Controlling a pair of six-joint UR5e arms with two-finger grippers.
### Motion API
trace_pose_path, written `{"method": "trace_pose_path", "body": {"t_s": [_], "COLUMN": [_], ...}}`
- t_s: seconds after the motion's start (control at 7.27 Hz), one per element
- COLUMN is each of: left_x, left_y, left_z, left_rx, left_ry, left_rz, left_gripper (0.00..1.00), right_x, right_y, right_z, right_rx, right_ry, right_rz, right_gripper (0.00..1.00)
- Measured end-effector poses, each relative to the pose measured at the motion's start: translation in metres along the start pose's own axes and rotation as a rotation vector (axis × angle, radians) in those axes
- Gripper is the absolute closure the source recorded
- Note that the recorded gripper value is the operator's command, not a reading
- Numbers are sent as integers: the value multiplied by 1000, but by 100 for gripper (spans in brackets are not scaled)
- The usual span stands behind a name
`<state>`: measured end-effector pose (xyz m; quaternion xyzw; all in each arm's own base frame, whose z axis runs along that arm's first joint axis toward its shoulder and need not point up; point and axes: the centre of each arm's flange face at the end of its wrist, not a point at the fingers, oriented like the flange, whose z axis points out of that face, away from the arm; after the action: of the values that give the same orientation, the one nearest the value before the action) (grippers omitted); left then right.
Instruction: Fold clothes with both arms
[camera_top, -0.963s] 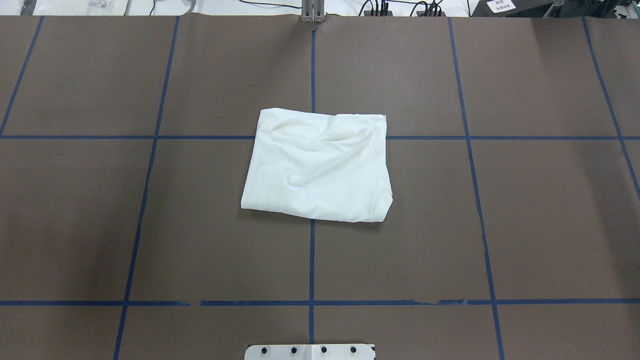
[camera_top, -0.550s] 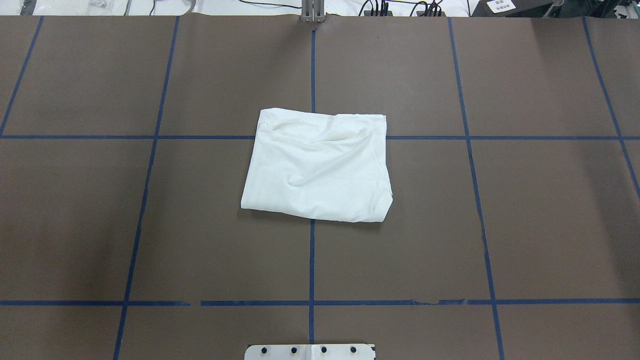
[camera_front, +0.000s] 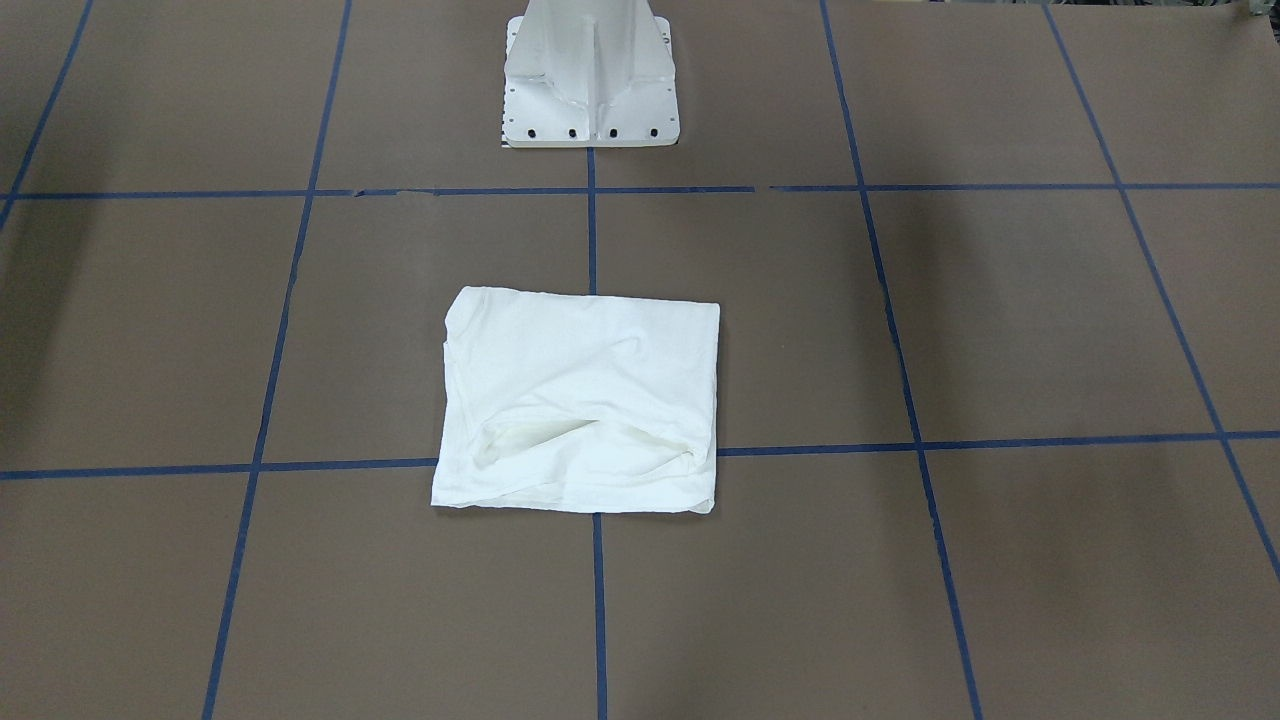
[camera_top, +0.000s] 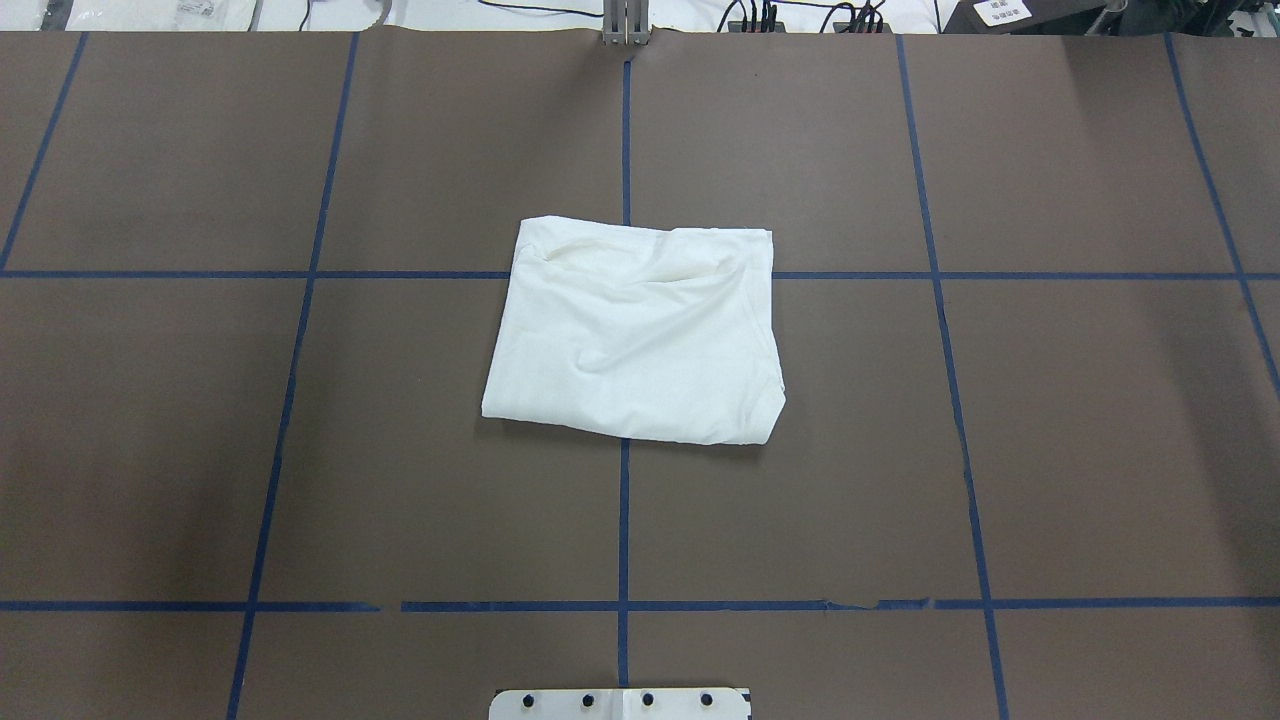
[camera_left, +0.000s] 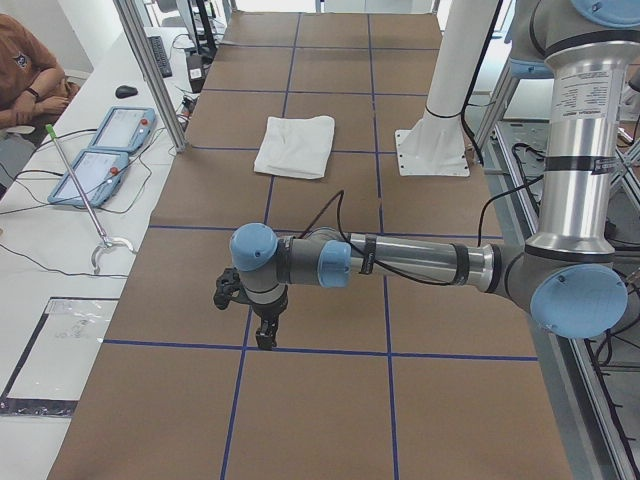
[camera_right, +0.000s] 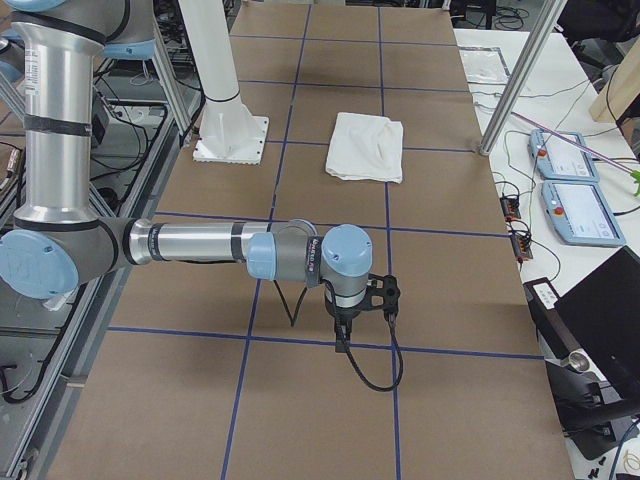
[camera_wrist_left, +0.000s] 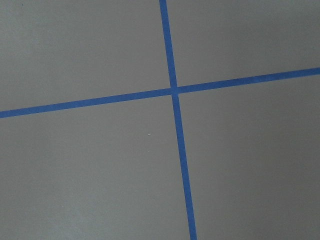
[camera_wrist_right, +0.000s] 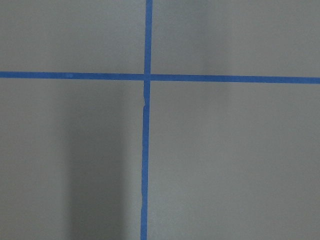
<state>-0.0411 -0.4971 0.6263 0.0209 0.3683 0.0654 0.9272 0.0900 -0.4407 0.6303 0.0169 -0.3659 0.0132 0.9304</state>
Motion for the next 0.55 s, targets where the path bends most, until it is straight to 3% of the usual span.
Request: {"method": "trace_pose_path", "body": {"t_s": [0.55], "left_x": [1], "left_y": [-2], "left_z": [-2], "left_rx": [3], "left_ry": [0], "left_rz": [3], "left_gripper": [0], "right_x": [-3], "right_y": [-2], "right_z": [0], "right_rx": [-1], "right_ry": [1], "right_rz": [0], "right_gripper": [0]}}
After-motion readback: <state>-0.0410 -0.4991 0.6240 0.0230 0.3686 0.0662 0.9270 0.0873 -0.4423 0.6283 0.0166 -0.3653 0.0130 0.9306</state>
